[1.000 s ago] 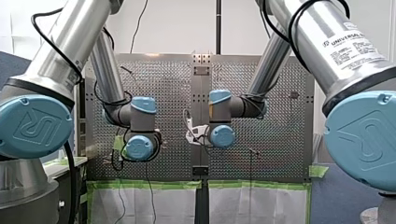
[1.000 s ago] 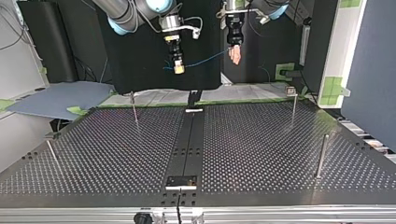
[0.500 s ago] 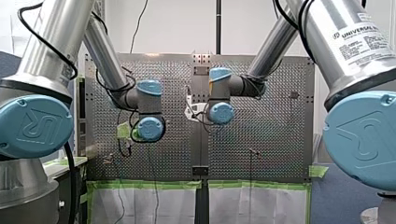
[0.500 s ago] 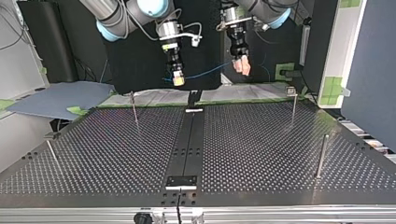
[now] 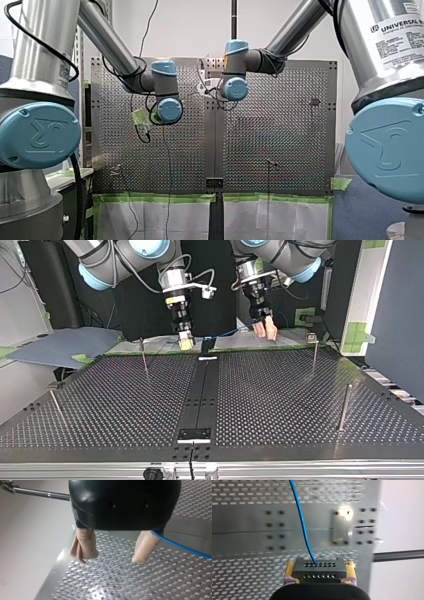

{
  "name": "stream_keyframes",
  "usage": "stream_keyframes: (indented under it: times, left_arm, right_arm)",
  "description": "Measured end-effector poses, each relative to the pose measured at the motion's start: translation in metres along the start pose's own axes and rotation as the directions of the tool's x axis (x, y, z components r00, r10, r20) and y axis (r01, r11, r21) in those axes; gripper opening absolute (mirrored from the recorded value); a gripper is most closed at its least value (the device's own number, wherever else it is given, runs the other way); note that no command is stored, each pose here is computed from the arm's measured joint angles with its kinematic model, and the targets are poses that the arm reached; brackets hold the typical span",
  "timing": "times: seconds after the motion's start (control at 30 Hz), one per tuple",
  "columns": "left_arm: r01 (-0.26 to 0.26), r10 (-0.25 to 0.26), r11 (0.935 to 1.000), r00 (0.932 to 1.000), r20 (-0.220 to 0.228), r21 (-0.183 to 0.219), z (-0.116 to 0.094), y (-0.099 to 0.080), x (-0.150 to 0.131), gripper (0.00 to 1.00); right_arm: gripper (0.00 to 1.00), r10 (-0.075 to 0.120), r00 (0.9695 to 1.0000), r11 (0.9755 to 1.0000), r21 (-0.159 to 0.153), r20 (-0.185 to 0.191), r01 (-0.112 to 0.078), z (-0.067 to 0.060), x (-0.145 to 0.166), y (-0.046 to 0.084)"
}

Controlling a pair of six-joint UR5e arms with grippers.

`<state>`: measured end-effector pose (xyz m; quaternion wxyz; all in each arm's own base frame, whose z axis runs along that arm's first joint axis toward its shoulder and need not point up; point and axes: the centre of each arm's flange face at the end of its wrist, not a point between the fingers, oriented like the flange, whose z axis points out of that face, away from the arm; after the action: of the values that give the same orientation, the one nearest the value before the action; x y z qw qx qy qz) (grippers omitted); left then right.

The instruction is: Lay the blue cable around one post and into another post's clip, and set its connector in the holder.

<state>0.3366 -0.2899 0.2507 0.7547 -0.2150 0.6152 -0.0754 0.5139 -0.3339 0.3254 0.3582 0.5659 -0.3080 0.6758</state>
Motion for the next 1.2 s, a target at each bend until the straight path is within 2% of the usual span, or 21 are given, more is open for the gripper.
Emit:
stream_keyframes:
  times: [0.17,0.3,0.43,0.57,0.7,0.8,0.93,1.2]
  left_arm:
    - [0.004,-0.005,1.0,0.9993,0.038,0.003,0.017,-0.015,-0.031,1.0]
    - [-0.003,0.002,0.9998,0.9982,0.06,0.019,0.028,-0.024,-0.052,1.0]
    - [0.002,-0.005,0.9993,0.9965,0.083,0.036,0.039,-0.033,-0.074,1.0]
    - [0.007,-0.013,0.9987,0.9937,0.112,0.05,0.052,-0.039,-0.1,1.0]
    - [0.025,-0.034,0.9977,0.9892,0.143,0.063,0.066,-0.042,-0.128,1.0]
    - [0.039,-0.05,0.9967,0.9863,0.157,0.071,0.073,-0.04,-0.145,1.0]
    - [0.035,-0.047,0.9965,0.9849,0.166,0.075,0.078,-0.033,-0.163,1.0]
    - [0.021,-0.036,0.9964,0.9834,0.178,0.082,0.083,-0.015,-0.198,1.0]
  right_arm:
    - [0.04,0.006,0.9992,1.0,0.006,-0.04,-0.006,0.008,0.039,0.004]
    - [0.04,0.009,0.9971,0.9998,0.019,-0.076,-0.008,0.011,0.074,0.006]
    - [0.04,-0.006,0.9959,0.9992,0.039,-0.09,0.009,0.015,0.094,0.003]
    - [0.04,-0.036,0.9962,0.9979,0.051,-0.079,0.04,0.02,0.098,-0.003]
    - [0.04,-0.07,0.9962,0.9958,0.055,-0.051,0.073,0.025,0.092,-0.013]
    - [0.04,-0.085,0.996,0.9945,0.058,-0.027,0.087,0.029,0.085,-0.021]
    - [0.04,-0.092,0.9958,0.9938,0.063,0.0,0.092,0.033,0.081,-0.031]
    - [0.04,-0.096,0.9954,0.9914,0.09,0.008,0.095,0.035,0.101,-0.05]
